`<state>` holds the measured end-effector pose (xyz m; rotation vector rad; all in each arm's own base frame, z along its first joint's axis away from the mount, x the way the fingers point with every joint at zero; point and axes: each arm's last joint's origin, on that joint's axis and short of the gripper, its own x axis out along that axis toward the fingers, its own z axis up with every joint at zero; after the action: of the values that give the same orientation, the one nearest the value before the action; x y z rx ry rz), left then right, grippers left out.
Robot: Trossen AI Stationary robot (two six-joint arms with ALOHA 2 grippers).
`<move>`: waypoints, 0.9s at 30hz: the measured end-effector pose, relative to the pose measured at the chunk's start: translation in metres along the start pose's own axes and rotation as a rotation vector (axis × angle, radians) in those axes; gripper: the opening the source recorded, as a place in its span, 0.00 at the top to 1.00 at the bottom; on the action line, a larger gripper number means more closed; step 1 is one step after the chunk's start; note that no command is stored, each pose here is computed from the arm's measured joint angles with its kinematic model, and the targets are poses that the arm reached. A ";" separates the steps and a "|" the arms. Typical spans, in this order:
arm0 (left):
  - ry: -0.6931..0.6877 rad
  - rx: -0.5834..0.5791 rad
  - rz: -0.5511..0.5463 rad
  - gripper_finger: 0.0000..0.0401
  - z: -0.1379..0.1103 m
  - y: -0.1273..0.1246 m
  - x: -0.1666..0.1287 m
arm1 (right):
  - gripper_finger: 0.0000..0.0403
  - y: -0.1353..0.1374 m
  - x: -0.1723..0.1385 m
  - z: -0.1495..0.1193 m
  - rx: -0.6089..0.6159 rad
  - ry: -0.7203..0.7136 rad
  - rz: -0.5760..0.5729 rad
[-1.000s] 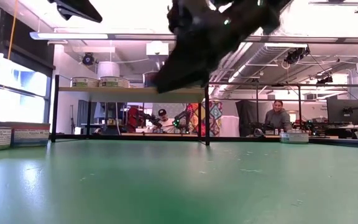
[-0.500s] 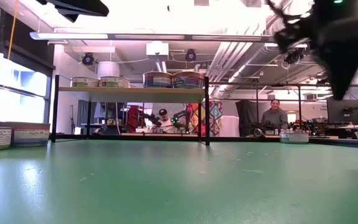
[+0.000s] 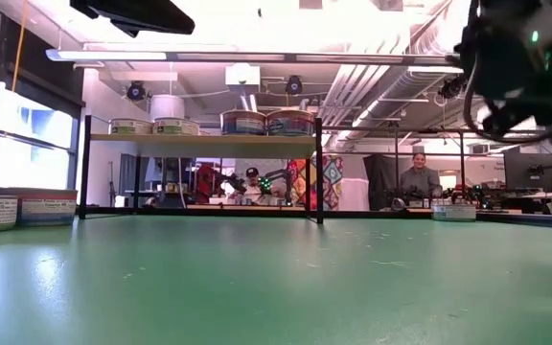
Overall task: Stack canned seafood by type on shelf
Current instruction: Stack the blue-pink tuna can on top of the other blue-pink tuna can on the shelf
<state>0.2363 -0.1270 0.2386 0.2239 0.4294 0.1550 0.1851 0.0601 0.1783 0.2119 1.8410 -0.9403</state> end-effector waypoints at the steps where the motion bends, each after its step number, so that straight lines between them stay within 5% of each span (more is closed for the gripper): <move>1: 0.001 0.002 0.003 1.00 0.000 0.001 0.001 | 1.00 0.000 0.005 0.001 0.004 0.008 0.000; 7: 0.003 -0.006 0.019 1.00 0.000 0.005 0.003 | 1.00 0.006 0.018 0.009 -0.034 0.038 0.131; 11: -0.007 -0.013 0.017 1.00 0.002 0.004 0.003 | 1.00 0.017 -0.001 0.018 -0.057 -0.052 0.269; 21: -0.018 -0.024 -0.001 1.00 0.003 0.004 0.003 | 1.00 0.066 -0.077 0.059 -0.166 -0.600 0.891; 27: -0.022 -0.028 -0.012 1.00 0.004 0.004 0.003 | 1.00 0.086 -0.098 0.068 -0.272 -0.871 0.917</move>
<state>0.2405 -0.1236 0.2416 0.1957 0.4067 0.1468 0.3250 0.0975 0.2046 0.3608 0.8616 -0.0696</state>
